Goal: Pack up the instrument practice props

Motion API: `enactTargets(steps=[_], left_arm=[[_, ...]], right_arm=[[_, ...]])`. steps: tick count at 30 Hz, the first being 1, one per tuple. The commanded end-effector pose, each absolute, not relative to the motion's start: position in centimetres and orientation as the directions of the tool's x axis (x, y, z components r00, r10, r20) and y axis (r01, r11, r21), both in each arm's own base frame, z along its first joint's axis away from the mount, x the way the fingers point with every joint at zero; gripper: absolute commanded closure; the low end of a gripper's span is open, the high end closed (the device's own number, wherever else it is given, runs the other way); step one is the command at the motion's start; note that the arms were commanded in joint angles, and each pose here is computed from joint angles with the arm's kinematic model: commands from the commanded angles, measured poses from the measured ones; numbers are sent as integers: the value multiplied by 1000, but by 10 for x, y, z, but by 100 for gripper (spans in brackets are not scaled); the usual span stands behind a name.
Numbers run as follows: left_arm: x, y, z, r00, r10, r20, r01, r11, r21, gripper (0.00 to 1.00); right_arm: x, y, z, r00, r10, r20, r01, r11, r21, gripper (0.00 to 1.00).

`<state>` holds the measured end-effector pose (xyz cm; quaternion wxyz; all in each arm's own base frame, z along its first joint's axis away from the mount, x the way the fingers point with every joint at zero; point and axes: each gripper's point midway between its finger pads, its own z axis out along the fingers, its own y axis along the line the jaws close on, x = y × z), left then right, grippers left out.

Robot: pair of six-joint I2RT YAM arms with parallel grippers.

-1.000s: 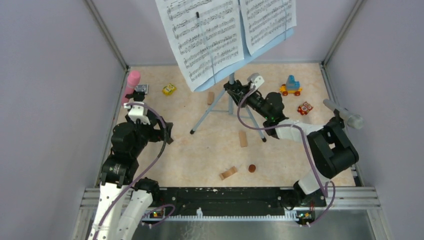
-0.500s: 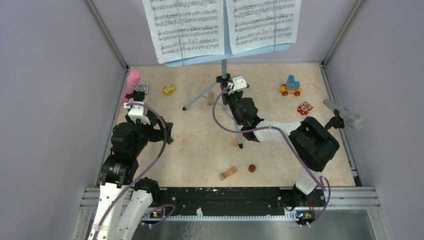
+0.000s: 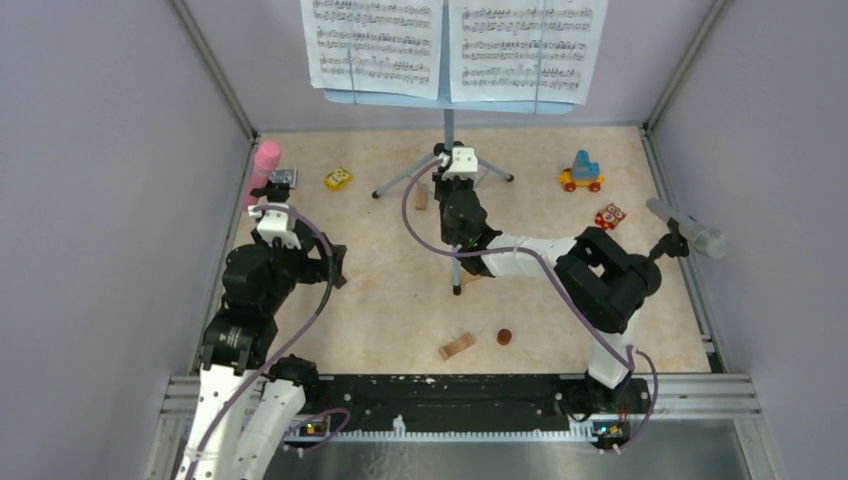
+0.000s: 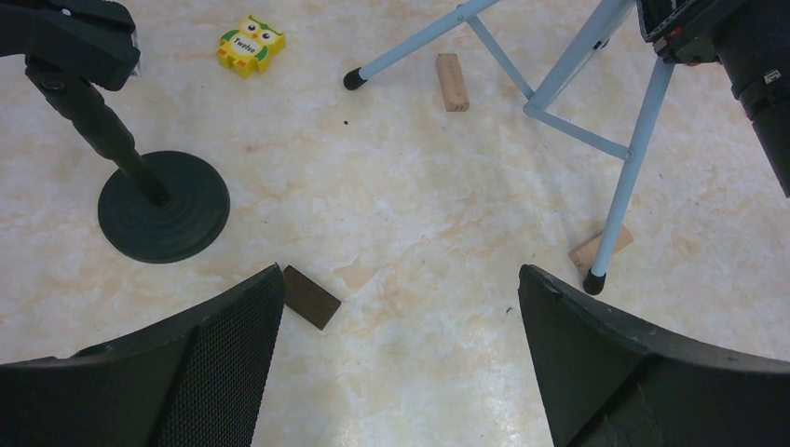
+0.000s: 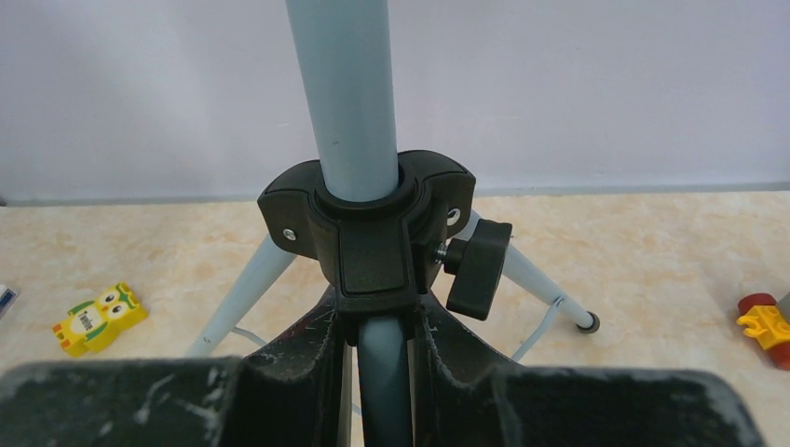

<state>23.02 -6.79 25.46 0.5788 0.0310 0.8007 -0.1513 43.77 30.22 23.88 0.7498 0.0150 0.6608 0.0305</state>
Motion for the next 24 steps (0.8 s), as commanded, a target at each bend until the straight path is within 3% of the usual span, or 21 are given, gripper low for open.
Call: enactTargets(steps=[1, 9, 10, 13, 15, 20, 24], left_arm=[[236, -71, 261, -295, -120, -948, 250, 948, -198, 1], [237, -72, 259, -303, -117, -946, 251, 948, -198, 1], [237, -73, 260, -303, -117, -946, 253, 947, -198, 1], [238, -73, 258, -308, -116, -944, 256, 946, -199, 1], [238, -73, 258, -309, -114, -944, 257, 946, -199, 1], [239, -74, 256, -314, -115, -942, 255, 946, -201, 1], [242, -75, 256, -352, -120, -928, 246, 945, -215, 1]], right_arm=[[439, 279, 233, 106, 45, -993, 92, 994, 54, 100], [420, 286, 247, 138, 46, -989, -86, 996, 34, 100], [418, 288, 248, 134, 37, -990, -110, 994, 22, 94], [407, 294, 250, 123, 20, -992, -202, 979, -6, 64], [396, 292, 248, 113, 9, -994, -248, 969, -19, 54], [364, 280, 253, 52, 35, -998, -338, 941, 15, 46], [331, 260, 247, -105, 65, -992, -368, 925, 100, 43]])
